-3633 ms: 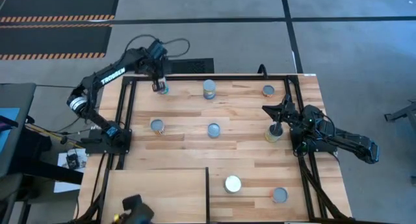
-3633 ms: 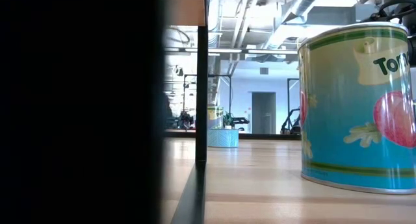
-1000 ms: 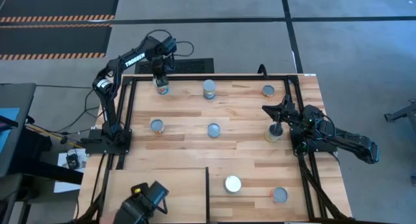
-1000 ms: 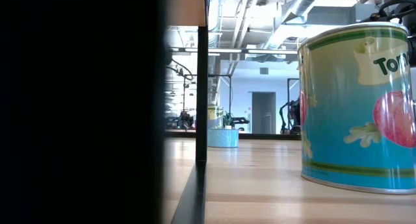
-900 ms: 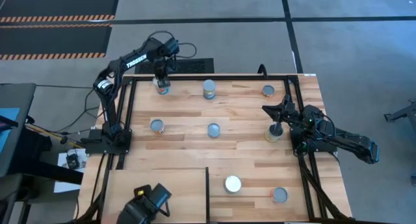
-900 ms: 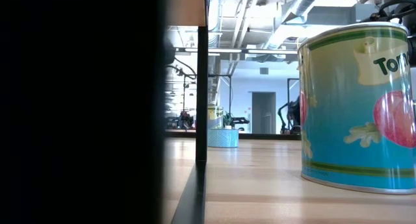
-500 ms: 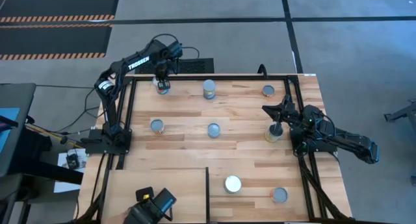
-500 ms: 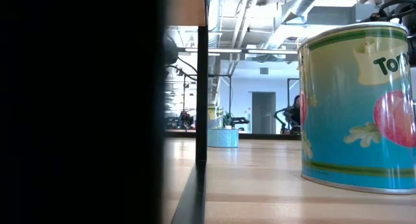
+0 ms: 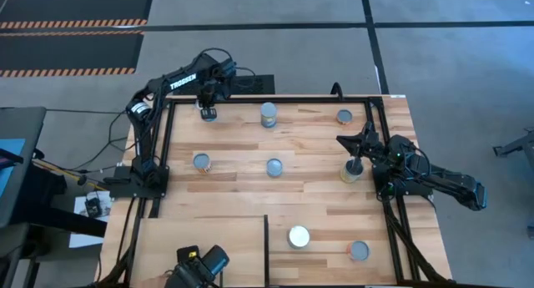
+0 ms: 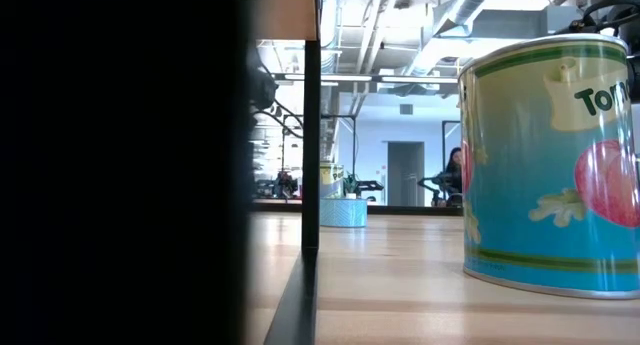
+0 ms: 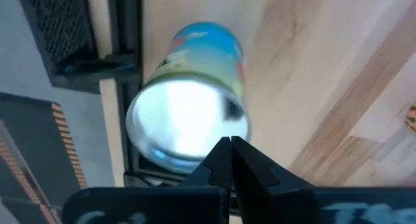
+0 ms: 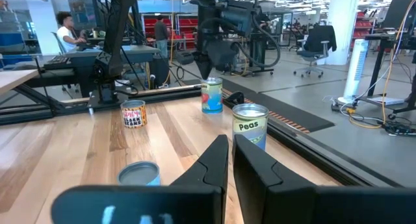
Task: Pick and place cans onto a shelf
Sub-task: Put the canned tomatoes on the shelf
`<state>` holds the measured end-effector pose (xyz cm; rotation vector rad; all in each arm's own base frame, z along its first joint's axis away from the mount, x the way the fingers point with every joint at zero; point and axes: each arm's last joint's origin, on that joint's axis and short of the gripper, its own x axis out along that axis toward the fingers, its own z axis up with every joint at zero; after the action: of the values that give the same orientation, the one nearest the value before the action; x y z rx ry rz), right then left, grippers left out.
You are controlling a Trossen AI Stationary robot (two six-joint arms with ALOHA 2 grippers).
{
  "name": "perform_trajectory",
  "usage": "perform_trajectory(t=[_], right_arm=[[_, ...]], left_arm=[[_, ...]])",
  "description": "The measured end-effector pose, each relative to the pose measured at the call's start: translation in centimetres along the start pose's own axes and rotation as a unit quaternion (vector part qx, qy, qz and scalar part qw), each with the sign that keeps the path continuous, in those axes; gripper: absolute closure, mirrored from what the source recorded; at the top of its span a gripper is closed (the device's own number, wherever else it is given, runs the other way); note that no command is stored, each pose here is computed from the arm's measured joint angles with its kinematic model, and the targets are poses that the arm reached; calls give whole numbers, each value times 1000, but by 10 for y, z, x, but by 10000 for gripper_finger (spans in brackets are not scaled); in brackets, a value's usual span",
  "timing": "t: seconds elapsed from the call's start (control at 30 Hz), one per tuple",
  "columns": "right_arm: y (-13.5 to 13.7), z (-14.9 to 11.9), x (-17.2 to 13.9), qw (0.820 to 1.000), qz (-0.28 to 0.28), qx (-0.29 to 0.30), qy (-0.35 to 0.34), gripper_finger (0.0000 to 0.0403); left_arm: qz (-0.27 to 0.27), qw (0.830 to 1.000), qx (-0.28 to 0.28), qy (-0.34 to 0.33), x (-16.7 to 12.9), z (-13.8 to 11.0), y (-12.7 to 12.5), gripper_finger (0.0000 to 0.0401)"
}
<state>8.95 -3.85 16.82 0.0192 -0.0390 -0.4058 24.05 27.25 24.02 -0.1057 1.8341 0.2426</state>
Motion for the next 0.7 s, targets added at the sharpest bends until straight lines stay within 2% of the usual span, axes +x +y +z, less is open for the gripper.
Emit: perform_trajectory(t=[0.17, 0.3, 0.4, 0.6, 0.7], right_arm=[[0, 0, 0, 1000, 0, 0, 0, 354], [0, 0, 0, 1000, 0, 0, 0, 354], [0, 0, 0, 1000, 0, 0, 0, 354], [0, 0, 0, 1000, 0, 0, 0, 354], [0, 0, 0, 1000, 0, 0, 0, 354]], left_arm=[[5, 1000, 9, 7, -1, 1, -3, 401], [50, 998, 9, 35, -1, 1, -2, 401], [60, 997, 10, 46, -1, -1, -1, 401], [1, 998, -49, -40, -19, -15, -2, 401], [-11, 996, -55, -76, -34, -24, -8, 401]])
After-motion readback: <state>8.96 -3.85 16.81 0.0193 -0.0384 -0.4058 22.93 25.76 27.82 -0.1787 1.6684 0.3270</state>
